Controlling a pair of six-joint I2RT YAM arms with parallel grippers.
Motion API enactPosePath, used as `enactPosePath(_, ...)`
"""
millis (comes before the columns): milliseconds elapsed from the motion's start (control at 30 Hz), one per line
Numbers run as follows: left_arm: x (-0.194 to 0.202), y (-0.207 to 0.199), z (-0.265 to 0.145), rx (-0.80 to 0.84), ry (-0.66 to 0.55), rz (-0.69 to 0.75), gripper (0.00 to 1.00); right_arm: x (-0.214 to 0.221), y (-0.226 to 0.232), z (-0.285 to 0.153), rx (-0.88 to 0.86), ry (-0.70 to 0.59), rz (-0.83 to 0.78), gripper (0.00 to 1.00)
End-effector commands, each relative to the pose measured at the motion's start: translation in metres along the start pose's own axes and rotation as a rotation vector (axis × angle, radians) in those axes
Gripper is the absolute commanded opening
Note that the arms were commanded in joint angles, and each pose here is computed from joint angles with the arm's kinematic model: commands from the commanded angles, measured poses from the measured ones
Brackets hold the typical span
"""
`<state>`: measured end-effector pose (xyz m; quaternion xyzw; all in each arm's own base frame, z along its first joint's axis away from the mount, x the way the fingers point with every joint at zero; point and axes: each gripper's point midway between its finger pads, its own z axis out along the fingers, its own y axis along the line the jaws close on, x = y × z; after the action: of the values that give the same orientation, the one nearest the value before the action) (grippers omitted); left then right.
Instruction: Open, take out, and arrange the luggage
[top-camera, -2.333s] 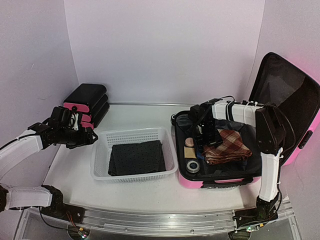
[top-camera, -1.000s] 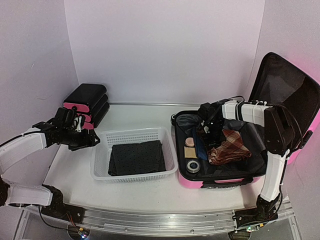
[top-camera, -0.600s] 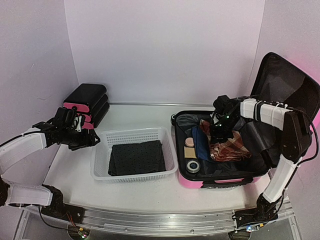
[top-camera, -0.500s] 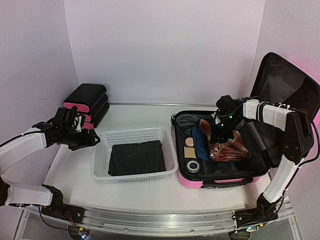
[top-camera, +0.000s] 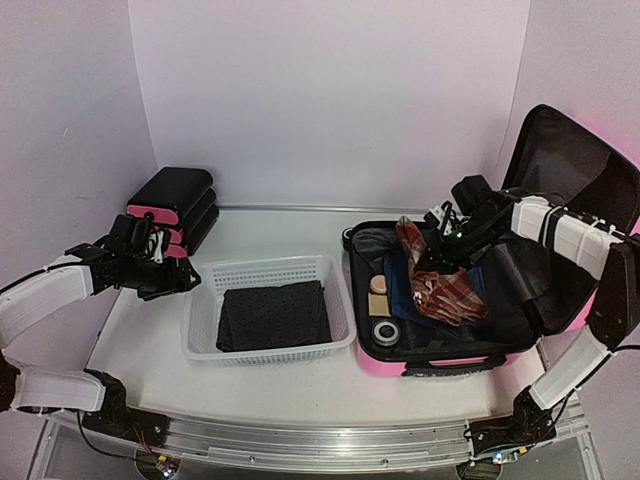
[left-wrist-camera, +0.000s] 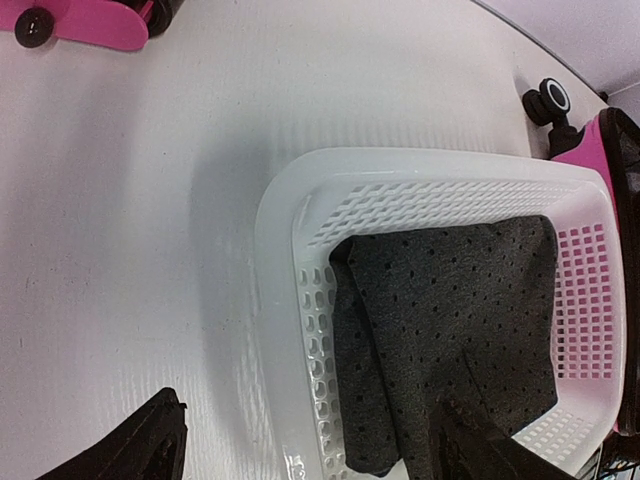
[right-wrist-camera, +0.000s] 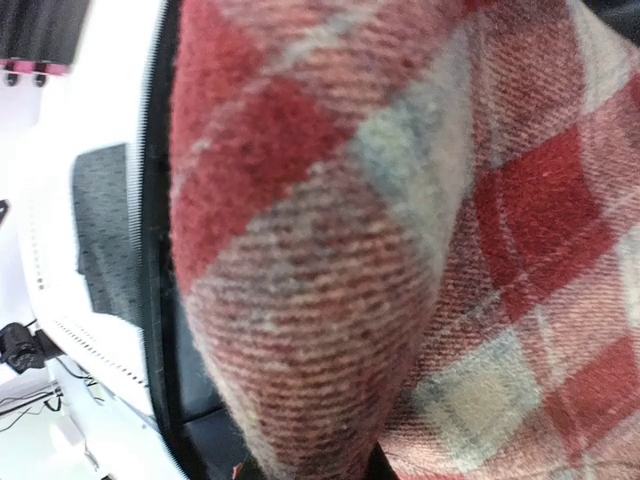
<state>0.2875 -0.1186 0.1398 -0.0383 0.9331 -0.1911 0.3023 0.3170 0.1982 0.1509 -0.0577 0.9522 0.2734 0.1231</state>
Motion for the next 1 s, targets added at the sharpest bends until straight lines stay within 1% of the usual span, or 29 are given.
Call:
enactPosePath(0, -0.018, -0.013, -0.003, 0.043, -0.051, 0.007, 0.84, -0.013, 0.031, -0.034, -0.089, -0.103, -0.073, 0.00)
enactPosePath(233, -0.017, -0.014, -0.001, 0.049, -0.047, 0.005, 0.84, -0.015, 0.052, -0.050, -0.162, -0.107, -0.097, 0.00)
enactPosePath(400, -0.015, -0.013, 0.004, 0.050, -0.039, -0.002, 0.84, -0.009, 0.068, -0.048, -0.205, -0.064, -0.127, 0.00)
enactPosePath(567, -0.011, -0.011, 0.013, 0.048, -0.014, -0.012, 0.84, -0.004, 0.100, -0.043, -0.231, -0.038, -0.188, 0.00)
enactPosePath(667, -0.009, -0.013, 0.016, 0.060, -0.007, -0.015, 0.81, 0.000, 0.116, -0.032, -0.230, -0.011, -0.212, 0.00)
enactPosePath(833, 0.000, -0.013, 0.022, 0.079, 0.018, -0.027, 0.70, 0.011, 0.142, -0.010, -0.232, 0.048, -0.237, 0.00)
enactPosePath(967, 0.004, -0.012, 0.025, 0.088, 0.025, -0.034, 0.63, 0.014, 0.166, 0.004, -0.251, 0.070, -0.262, 0.00)
